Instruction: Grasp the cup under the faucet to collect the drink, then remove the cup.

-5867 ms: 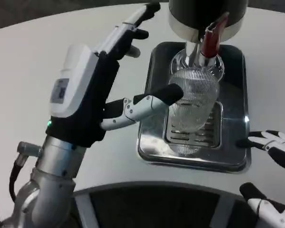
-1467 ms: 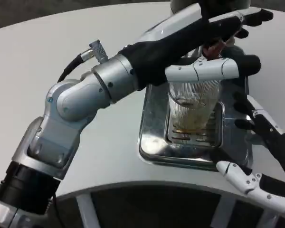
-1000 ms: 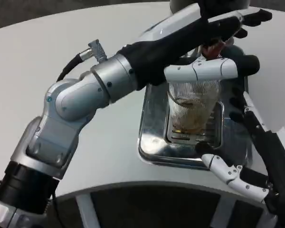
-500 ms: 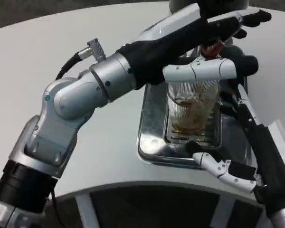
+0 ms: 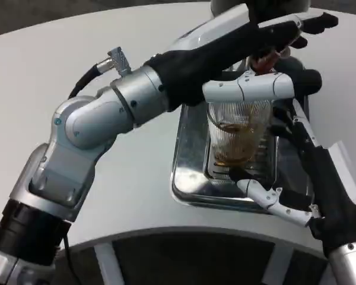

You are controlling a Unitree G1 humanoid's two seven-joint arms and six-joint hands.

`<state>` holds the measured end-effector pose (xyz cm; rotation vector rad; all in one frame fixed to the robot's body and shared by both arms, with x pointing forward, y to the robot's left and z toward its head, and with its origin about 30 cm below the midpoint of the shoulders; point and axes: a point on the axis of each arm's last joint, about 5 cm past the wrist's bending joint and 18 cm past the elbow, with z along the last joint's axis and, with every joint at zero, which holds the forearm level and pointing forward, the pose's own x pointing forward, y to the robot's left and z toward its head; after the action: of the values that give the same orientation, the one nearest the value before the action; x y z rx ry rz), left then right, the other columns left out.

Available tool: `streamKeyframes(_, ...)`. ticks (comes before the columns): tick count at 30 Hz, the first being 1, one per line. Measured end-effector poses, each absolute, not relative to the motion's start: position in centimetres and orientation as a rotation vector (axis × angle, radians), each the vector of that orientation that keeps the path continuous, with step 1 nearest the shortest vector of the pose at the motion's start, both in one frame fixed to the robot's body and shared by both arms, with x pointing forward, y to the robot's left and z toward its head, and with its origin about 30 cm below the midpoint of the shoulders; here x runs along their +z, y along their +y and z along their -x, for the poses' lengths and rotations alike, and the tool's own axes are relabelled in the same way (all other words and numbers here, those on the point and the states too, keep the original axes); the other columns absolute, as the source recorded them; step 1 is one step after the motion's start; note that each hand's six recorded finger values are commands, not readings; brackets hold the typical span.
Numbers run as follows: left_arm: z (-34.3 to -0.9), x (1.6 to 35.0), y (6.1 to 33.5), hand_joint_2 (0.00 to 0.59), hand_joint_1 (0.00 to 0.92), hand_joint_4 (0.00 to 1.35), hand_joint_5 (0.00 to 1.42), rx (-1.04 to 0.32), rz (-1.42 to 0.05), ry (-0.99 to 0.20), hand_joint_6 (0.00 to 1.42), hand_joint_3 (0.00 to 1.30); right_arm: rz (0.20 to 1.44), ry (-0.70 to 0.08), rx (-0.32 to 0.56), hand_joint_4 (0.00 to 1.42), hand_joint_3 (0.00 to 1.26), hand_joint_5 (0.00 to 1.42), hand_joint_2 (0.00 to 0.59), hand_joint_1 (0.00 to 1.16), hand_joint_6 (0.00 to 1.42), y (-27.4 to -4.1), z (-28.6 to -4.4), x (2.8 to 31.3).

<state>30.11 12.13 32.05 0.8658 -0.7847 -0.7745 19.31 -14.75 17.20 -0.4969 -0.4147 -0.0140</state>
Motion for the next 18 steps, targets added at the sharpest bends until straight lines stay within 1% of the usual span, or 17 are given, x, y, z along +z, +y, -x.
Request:
streamKeyframes(6,-30.1,32.1,12.1,0.060,0.000,0.07,0.15,-0.775,-0.863,-0.784,0.19,0.13,0.499,-0.420,-0.035,0.09,0.03,0.17,0.226,0.79,0.20,-15.0,-19.5,17.3)
streamKeyframes(14,-30.2,32.3,12.1,0.060,0.000,0.08,0.15,-0.781,-0.869,-0.785,0.19,0.14,0.499,-0.449,-0.048,0.09,0.03,0.17,0.231,0.78,0.20,-15.0,-20.3,18.0)
streamKeyframes(18,-30.3,32.4,12.1,0.061,0.000,0.08,0.15,-0.782,-0.871,-0.785,0.19,0.14,0.499,-0.444,-0.045,0.09,0.03,0.16,0.233,0.78,0.18,-14.9,-20.7,18.0)
